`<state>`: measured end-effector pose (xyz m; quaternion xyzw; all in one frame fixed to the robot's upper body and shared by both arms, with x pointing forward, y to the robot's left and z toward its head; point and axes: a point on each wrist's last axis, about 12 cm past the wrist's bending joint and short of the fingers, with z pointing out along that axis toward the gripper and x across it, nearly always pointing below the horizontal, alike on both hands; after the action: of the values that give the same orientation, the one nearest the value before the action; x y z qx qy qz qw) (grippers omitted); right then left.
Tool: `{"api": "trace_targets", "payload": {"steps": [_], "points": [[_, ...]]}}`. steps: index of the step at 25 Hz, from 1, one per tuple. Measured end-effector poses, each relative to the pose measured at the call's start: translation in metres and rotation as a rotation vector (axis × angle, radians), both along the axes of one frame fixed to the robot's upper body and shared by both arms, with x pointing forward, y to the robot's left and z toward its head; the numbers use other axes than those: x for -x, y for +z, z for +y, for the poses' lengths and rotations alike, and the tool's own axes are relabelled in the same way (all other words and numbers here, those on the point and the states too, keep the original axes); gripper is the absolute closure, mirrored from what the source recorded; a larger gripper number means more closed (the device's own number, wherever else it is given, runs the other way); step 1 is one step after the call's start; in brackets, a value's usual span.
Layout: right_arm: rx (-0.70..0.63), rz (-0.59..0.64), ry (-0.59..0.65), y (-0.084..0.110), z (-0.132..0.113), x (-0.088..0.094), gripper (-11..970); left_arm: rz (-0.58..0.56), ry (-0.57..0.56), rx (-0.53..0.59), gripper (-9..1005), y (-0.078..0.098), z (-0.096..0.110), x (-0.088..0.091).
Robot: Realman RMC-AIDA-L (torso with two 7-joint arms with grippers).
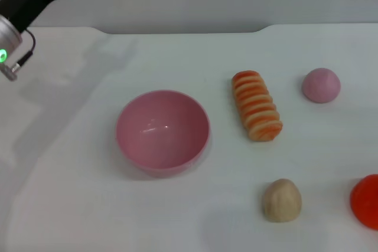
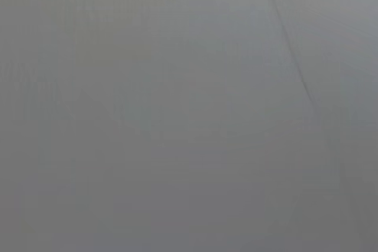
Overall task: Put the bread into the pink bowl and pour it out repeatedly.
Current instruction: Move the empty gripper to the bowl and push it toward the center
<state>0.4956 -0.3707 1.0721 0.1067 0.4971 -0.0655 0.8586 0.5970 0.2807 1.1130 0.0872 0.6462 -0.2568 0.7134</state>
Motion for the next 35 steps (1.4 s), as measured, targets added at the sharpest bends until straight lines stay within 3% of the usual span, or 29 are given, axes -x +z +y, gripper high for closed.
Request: {"api": "trace_targets", "payload": {"steps": [1, 2, 4, 8, 11, 12, 21, 25, 35], "points": [[-0.001, 0.001, -0.002, 0.000, 0.000, 0.000, 368, 0.000, 0.000, 0.000, 315, 0.000, 0.000, 0.000], [-0.002, 0.001, -0.005, 0.000, -0.001, 0.001, 368, 0.056, -0.052, -0.036, 315, 0.018, 0.002, -0.012], [-0.003, 0.002, -0.010, 0.000, -0.002, 0.001, 368, 0.106, -0.100, -0.070, 315, 0.030, 0.003, -0.017], [-0.005, 0.010, -0.014, -0.001, -0.004, 0.001, 368, 0.190, -0.201, -0.106, 315, 0.048, 0.005, -0.020], [-0.007, 0.015, -0.017, -0.001, -0.005, 0.000, 368, 0.261, -0.282, -0.144, 315, 0.056, 0.003, -0.020], [-0.008, 0.017, -0.017, -0.001, -0.005, -0.001, 368, 0.328, -0.361, -0.200, 315, 0.062, -0.002, -0.018], [-0.011, 0.032, -0.009, 0.003, -0.004, -0.015, 368, 0.553, -0.579, -0.345, 314, 0.074, -0.020, -0.003], [-0.011, 0.037, -0.010, 0.003, -0.004, -0.016, 368, 0.623, -0.577, -0.405, 314, 0.076, -0.028, 0.006], [-0.014, 0.041, -0.002, 0.003, -0.003, -0.018, 367, 0.697, -0.433, -0.492, 314, 0.051, -0.036, 0.002]]}}
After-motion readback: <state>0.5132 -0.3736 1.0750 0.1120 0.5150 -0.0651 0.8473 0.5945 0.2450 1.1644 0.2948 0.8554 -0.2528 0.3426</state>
